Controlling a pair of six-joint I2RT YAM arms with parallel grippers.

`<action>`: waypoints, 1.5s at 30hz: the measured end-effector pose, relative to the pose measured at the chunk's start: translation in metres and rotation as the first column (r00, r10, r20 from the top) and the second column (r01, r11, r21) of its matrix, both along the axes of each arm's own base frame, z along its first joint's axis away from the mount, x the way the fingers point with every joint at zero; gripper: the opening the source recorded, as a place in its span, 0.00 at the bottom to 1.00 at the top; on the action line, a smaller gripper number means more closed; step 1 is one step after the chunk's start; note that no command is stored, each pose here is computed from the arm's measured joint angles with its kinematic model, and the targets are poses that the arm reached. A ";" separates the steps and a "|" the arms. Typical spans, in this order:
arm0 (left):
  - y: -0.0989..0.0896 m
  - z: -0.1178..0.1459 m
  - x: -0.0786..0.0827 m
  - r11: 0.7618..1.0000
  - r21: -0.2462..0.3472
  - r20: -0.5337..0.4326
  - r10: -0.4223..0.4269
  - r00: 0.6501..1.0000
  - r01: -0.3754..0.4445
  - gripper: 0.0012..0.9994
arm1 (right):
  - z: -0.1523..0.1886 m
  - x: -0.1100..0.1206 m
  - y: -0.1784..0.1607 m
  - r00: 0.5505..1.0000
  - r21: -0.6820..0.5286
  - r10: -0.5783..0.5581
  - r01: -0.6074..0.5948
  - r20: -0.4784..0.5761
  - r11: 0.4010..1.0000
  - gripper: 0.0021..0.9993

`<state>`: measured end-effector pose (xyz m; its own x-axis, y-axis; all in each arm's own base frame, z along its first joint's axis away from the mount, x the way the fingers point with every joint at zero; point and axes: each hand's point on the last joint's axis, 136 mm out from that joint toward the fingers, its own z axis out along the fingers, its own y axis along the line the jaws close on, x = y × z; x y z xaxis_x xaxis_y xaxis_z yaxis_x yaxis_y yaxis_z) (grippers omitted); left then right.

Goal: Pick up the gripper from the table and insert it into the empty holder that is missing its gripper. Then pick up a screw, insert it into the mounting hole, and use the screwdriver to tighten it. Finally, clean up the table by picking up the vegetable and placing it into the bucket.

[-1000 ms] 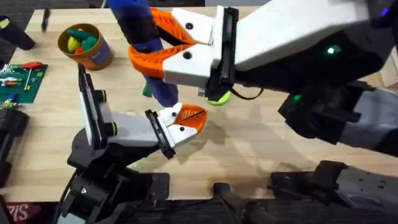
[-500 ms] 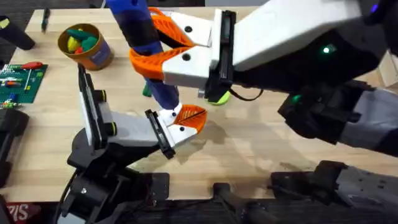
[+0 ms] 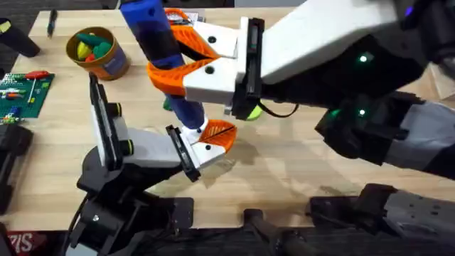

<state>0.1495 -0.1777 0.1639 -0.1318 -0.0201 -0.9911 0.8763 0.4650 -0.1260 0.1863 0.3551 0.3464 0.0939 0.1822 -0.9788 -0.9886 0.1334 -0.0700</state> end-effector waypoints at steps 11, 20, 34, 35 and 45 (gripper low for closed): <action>0.000 0.000 0.000 1.000 -0.004 -0.009 0.000 1.000 0.000 0.01 | -0.004 0.002 0.002 1.000 -0.005 0.001 -0.001 -0.012 1.000 0.04; 0.000 0.000 0.000 1.000 -0.007 -0.013 0.001 1.000 -0.001 0.01 | -0.004 0.002 0.002 1.000 -0.004 0.001 -0.001 -0.012 1.000 0.04; 0.000 0.000 0.000 1.000 -0.005 -0.010 0.000 1.000 -0.001 0.01 | 0.003 0.001 0.001 1.000 0.020 0.003 -0.003 0.006 1.000 0.04; 0.000 0.000 0.000 1.000 -0.005 -0.010 0.000 1.000 -0.001 0.01 | 0.002 0.001 0.001 1.000 0.017 0.003 -0.003 0.004 1.000 0.04; 0.000 0.000 0.000 1.000 -0.005 -0.010 0.000 1.000 -0.001 0.01 | 0.000 0.001 0.001 1.000 0.009 0.003 -0.003 -0.004 1.000 0.04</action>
